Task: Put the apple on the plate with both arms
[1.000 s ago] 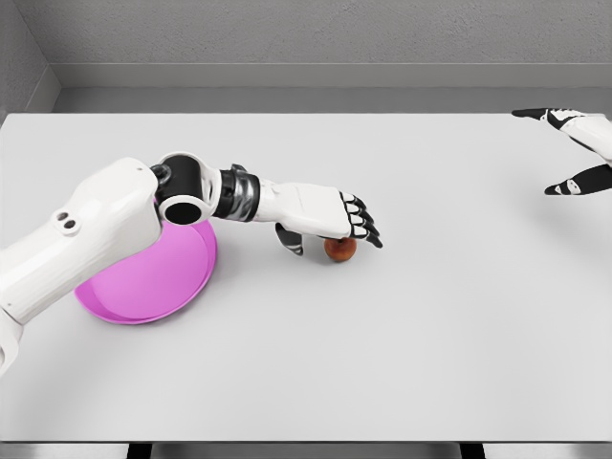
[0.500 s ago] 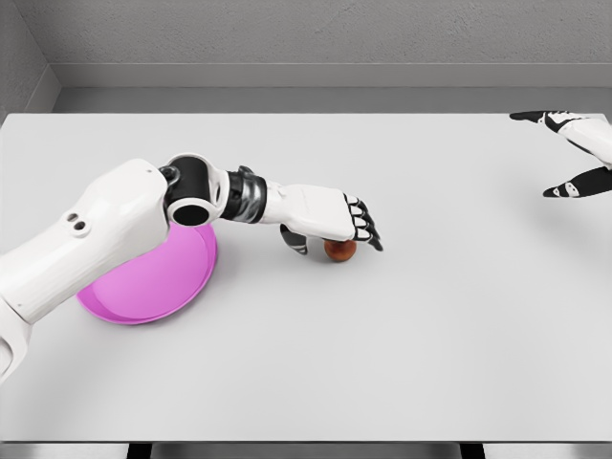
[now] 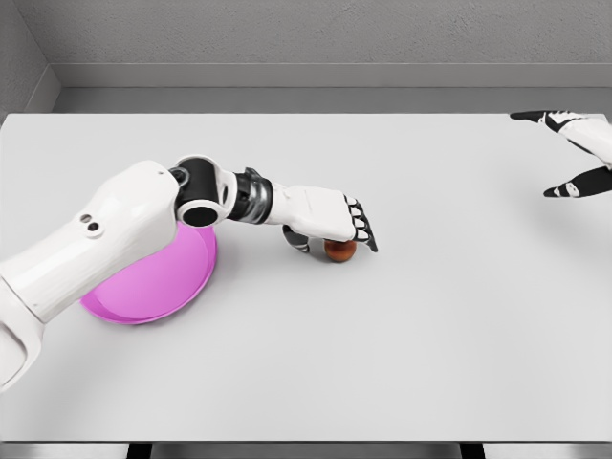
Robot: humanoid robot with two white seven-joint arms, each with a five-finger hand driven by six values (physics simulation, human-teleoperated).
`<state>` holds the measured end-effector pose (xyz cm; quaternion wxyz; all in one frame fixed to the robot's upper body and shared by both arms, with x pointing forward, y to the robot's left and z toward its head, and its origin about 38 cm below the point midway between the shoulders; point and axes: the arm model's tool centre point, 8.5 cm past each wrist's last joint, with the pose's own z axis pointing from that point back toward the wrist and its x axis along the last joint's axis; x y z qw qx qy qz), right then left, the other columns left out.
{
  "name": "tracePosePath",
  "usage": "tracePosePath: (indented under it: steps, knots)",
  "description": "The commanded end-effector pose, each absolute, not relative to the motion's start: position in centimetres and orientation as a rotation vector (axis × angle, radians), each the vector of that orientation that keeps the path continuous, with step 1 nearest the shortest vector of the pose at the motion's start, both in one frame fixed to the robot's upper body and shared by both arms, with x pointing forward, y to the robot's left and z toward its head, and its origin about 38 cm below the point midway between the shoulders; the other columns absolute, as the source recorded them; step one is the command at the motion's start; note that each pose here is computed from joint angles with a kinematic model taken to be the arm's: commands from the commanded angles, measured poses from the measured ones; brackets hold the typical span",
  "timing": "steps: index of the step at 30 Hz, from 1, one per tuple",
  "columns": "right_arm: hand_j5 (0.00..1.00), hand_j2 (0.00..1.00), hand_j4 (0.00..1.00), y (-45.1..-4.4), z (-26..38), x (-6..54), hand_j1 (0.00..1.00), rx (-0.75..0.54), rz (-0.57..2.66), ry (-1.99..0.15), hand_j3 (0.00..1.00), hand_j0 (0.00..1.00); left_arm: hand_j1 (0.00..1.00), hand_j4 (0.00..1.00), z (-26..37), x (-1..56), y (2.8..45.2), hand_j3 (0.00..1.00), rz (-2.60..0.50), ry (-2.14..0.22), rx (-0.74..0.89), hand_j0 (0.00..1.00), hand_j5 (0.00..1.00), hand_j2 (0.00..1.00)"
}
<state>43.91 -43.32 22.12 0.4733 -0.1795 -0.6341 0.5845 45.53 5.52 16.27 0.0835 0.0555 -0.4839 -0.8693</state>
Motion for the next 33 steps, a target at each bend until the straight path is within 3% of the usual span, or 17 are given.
tracePosePath:
  steps: [1,33]
  knots:
    - [1.00,1.00,1.00,-43.31,22.16,43.89,1.00,-0.436,1.423,-1.557,1.00,1.00,0.92,0.92,16.32,45.50,5.25,0.92,-2.592,-1.451,0.164,0.92,0.92,0.92]
    - [1.00,1.00,1.00,-43.39,22.16,43.87,1.00,-0.437,1.423,-1.554,1.00,1.00,0.71,0.71,15.54,44.86,5.02,0.71,-2.621,-1.431,0.142,0.71,0.71,0.71]
